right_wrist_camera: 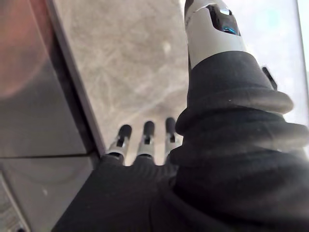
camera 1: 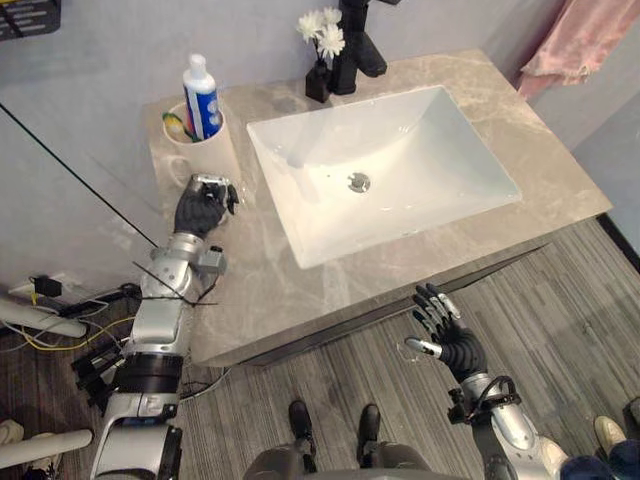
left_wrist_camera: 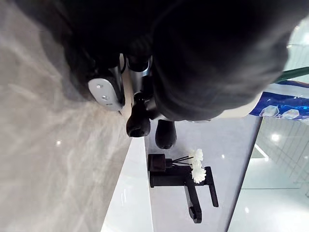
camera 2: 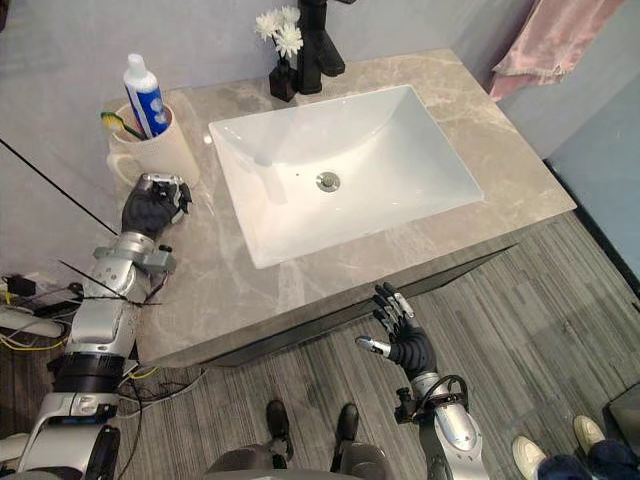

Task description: Organize washtable

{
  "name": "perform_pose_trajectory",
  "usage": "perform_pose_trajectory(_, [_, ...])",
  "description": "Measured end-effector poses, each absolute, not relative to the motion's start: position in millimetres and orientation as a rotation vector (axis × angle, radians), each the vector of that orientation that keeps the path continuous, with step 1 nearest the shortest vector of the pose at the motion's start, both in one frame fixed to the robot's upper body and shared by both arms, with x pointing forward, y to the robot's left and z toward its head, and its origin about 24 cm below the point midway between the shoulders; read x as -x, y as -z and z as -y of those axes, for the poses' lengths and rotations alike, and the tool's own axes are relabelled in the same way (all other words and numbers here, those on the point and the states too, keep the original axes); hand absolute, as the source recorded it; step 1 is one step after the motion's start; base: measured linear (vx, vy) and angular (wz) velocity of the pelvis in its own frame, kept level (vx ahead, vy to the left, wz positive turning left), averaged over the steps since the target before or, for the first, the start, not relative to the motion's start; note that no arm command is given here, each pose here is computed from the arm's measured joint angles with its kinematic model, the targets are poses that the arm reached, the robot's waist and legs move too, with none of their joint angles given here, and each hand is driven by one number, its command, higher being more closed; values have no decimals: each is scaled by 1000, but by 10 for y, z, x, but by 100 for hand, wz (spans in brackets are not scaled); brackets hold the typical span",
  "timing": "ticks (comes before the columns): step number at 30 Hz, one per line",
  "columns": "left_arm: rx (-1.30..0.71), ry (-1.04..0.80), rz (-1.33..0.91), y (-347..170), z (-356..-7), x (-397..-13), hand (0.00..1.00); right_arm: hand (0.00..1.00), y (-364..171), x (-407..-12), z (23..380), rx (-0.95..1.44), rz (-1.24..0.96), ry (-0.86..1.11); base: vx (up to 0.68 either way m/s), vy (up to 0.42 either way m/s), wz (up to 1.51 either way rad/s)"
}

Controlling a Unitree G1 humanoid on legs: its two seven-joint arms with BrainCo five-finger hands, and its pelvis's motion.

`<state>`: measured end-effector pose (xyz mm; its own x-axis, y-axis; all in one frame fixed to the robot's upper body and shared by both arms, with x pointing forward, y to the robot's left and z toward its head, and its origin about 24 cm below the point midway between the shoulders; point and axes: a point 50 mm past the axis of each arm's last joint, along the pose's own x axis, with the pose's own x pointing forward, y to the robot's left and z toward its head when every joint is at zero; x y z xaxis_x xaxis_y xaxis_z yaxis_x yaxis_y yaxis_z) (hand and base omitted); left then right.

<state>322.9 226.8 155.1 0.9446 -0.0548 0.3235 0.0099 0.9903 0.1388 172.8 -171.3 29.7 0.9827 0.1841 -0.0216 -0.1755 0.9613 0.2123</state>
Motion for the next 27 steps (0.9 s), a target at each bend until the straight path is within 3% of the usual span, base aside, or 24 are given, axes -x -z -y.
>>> perform_pose_trajectory(18, [-213, 19, 431, -2043, -2302, -3448, 100, 0, -411, -1728, 1703, -211, 14, -191, 8, -15, -1])
perform_pose_trajectory(24, [-211, 22, 422, -1978, -2266, -3437, 100, 0, -392, -1732, 1703, -227, 11, -188, 4, -12, -1])
perform_pose_trajectory(27, [-157, 94, 420, -1748, -2109, -3215, 100, 0, -336, -1738, 1709, -236, -10, -180, 11, -15, 4])
